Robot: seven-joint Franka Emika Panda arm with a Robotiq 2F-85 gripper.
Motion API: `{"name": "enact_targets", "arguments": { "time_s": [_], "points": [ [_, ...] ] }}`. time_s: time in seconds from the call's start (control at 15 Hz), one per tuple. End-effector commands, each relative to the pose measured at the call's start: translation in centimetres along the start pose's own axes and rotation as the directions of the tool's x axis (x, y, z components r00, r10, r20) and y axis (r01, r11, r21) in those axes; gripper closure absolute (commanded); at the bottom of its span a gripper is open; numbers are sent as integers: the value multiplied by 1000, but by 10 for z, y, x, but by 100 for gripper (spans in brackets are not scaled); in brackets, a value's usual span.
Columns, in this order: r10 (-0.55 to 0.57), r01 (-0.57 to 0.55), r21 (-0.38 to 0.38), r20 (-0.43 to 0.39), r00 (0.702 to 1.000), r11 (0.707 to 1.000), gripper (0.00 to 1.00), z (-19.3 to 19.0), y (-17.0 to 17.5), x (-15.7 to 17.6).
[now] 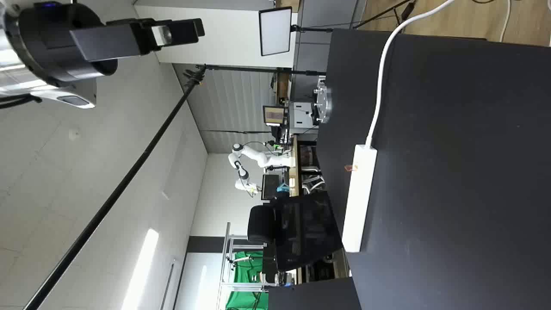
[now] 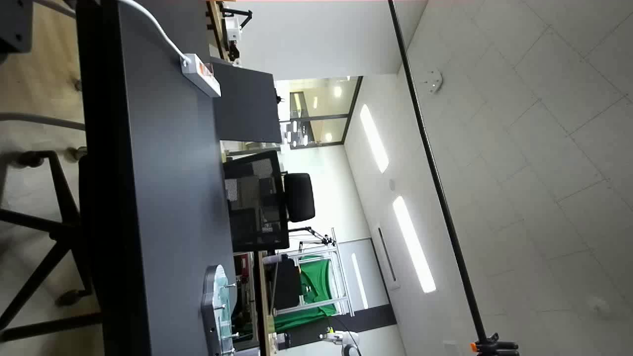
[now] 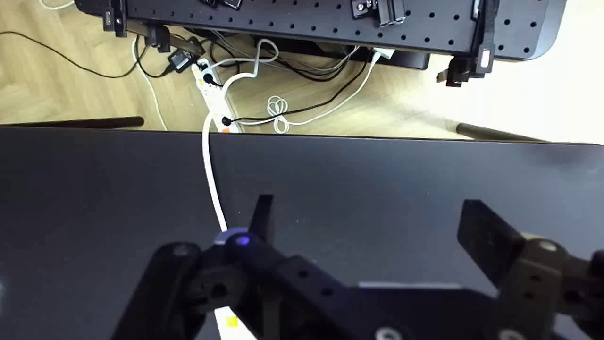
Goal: Turn on the adapter
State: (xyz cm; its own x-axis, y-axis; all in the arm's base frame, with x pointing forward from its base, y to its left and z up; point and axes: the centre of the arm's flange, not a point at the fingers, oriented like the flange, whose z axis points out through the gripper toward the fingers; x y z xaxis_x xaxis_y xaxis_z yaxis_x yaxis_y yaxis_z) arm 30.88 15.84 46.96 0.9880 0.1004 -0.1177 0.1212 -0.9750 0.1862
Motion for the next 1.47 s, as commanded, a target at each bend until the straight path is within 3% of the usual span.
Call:
{"name": "enact_targets", "arguments": {
  "time_s": [0.0,1.07,1.27,1.4],
  "points": [
    [0,0,0,0,1000,1000,0,0,0,0],
    [0,0,0,0,1000,1000,0,0,0,0],
    [-7,-2,-93,-90,996,996,0,11,39,3],
    [-21,2,-155,-120,992,988,0,20,83,13]
  ]
}}
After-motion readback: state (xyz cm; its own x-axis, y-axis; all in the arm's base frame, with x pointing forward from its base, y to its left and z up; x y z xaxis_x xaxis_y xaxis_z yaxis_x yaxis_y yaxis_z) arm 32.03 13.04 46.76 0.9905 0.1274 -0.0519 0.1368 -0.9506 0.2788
